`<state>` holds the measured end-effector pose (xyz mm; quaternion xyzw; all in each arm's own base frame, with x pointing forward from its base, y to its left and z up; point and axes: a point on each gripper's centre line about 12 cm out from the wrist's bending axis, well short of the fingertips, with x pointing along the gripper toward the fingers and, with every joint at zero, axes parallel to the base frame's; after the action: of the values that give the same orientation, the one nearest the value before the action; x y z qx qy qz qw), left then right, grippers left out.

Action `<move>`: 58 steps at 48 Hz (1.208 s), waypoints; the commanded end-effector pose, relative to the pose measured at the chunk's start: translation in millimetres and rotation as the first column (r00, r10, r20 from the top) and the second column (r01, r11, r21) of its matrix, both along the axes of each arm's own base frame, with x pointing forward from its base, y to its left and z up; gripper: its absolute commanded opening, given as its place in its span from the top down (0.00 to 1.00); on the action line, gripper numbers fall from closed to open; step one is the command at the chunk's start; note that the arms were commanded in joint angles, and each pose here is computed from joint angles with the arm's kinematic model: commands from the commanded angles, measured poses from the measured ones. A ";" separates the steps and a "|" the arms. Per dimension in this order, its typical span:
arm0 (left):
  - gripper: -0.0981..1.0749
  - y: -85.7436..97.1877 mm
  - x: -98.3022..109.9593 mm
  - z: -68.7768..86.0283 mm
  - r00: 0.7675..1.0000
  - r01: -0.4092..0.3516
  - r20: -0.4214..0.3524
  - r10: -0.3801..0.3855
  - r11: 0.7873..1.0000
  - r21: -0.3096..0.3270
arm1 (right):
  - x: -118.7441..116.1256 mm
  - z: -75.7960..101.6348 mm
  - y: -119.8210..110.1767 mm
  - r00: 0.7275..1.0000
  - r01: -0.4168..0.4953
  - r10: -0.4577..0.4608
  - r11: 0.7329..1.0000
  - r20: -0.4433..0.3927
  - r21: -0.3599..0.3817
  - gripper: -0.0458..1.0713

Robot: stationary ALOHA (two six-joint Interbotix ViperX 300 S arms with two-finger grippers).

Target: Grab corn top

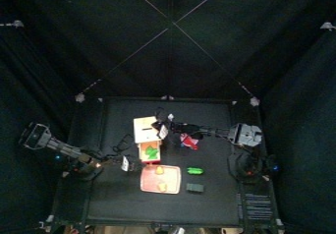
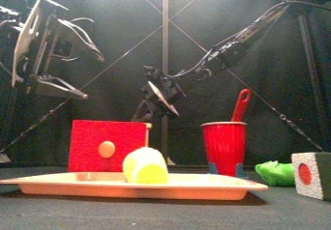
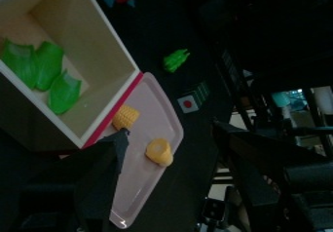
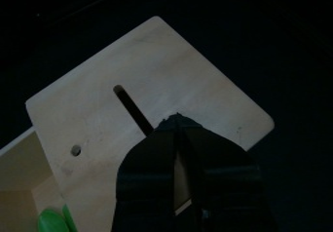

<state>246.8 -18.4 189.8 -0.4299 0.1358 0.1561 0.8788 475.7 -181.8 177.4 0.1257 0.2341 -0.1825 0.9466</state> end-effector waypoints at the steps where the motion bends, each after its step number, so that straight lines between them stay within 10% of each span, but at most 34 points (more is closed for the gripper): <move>1: 0.07 4.9 -0.7 5.8 1.000 0.008 0.029 -0.009 0.999 0.045 | 4.6 19.2 2.8 0.999 -0.010 0.010 1.000 0.044 -0.016 0.59; 31: 0.07 44.5 -44.6 53.1 0.954 -0.065 0.294 -0.058 0.918 0.392 | -10.1 101.1 77.1 0.987 -0.080 0.083 0.996 0.135 -0.024 0.58; 42: 0.07 48.6 -51.1 64.5 0.945 -0.070 0.310 -0.101 0.866 0.495 | -18.1 96.5 134.4 0.988 -0.119 0.106 0.986 0.108 0.118 0.58; 58: 0.07 41.0 -56.3 33.4 0.972 0.068 0.153 -0.180 0.833 0.549 | -41.7 65.3 188.8 0.996 -0.050 0.075 0.927 -0.052 0.371 0.58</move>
<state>188.6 22.0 218.9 -0.1735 0.0304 0.0873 0.9805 442.1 -1.2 225.3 0.2534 0.3004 -0.1088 0.9131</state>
